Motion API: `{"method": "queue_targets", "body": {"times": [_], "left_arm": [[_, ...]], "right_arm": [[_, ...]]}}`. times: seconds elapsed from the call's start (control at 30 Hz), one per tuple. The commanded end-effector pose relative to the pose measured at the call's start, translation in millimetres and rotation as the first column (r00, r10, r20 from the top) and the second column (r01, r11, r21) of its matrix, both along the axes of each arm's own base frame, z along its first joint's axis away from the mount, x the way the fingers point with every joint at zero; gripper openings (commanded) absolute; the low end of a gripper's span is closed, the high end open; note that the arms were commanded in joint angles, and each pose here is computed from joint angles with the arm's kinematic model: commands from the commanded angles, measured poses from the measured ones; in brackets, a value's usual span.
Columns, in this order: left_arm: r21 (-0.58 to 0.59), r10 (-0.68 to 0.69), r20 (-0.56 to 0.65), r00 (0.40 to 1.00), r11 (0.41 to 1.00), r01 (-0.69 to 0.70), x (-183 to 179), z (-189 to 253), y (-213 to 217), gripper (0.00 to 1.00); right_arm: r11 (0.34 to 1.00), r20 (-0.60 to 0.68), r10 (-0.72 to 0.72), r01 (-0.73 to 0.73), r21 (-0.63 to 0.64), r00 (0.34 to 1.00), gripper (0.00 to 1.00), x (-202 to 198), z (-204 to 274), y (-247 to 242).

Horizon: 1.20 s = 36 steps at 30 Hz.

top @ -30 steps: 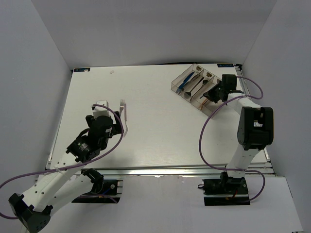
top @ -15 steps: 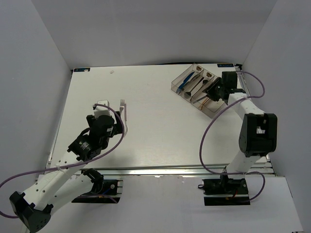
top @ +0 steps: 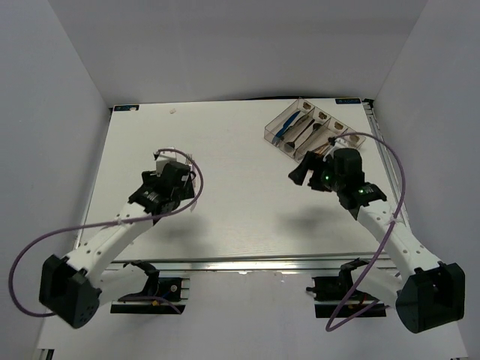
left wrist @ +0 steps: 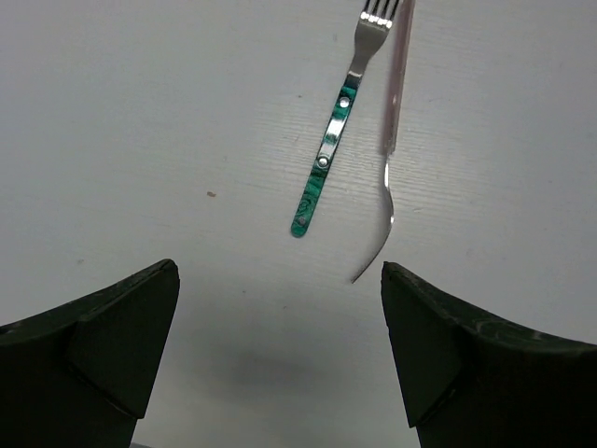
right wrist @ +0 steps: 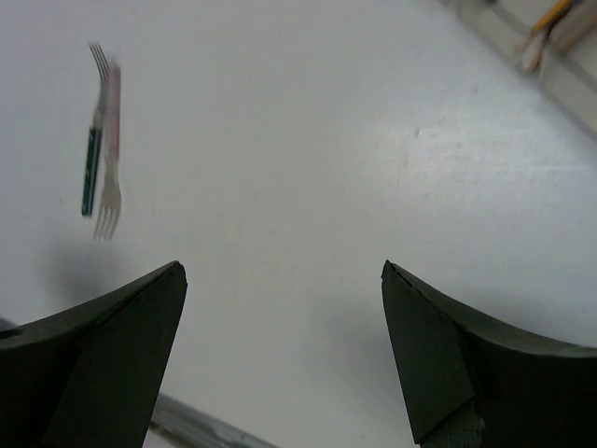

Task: Sort the eating utensils into containers

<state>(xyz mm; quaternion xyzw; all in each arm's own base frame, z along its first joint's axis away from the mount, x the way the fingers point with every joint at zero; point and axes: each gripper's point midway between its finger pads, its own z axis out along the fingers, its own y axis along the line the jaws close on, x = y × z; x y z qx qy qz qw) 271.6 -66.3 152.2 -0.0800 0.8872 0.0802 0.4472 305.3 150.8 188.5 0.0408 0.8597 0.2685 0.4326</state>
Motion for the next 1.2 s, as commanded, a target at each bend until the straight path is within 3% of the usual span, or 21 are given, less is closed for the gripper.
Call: {"method": "queue_targets", "body": {"times": [0.0,0.13,0.4,0.7,0.87,0.97,1.03,1.17], "left_arm": [[-0.099,-0.034,-0.074,0.997,0.995,0.026,22,-15,-12,0.98],[-0.088,-0.008,-0.235,0.972,0.996,-0.013,47,-55,-6,0.98],[-0.115,-0.035,-0.354,0.935,0.993,-0.007,82,-90,-16,0.97],[-0.135,0.034,-0.442,0.897,0.985,-0.104,69,-138,1,0.81],[-0.143,0.044,-0.450,0.892,0.982,-0.120,64,-149,1,0.78],[-0.135,0.058,-0.467,0.882,0.982,-0.136,61,-156,2,0.69],[-0.135,0.067,-0.488,0.870,0.979,-0.151,56,-165,2,0.53],[-0.150,0.074,-0.509,0.858,0.974,-0.172,45,-178,3,0.39]], "right_arm": [[0.987,-0.072,0.164,-0.163,0.016,0.984,0.89,-34,-21,18],[0.962,-0.063,0.268,-0.263,0.074,0.961,0.89,-61,-33,32],[0.931,-0.075,0.353,-0.341,0.132,0.933,0.89,-81,-45,44],[0.924,-0.035,0.366,-0.359,0.130,0.930,0.89,-90,-31,42],[0.928,-0.016,0.354,-0.349,0.130,0.935,0.89,-92,-24,40],[0.930,-0.014,0.349,-0.345,0.130,0.937,0.89,-92,-23,40],[0.927,-0.010,0.353,-0.348,0.143,0.936,0.89,-93,-21,41],[0.919,-0.001,0.366,-0.361,0.156,0.931,0.89,-96,-19,43]]}}
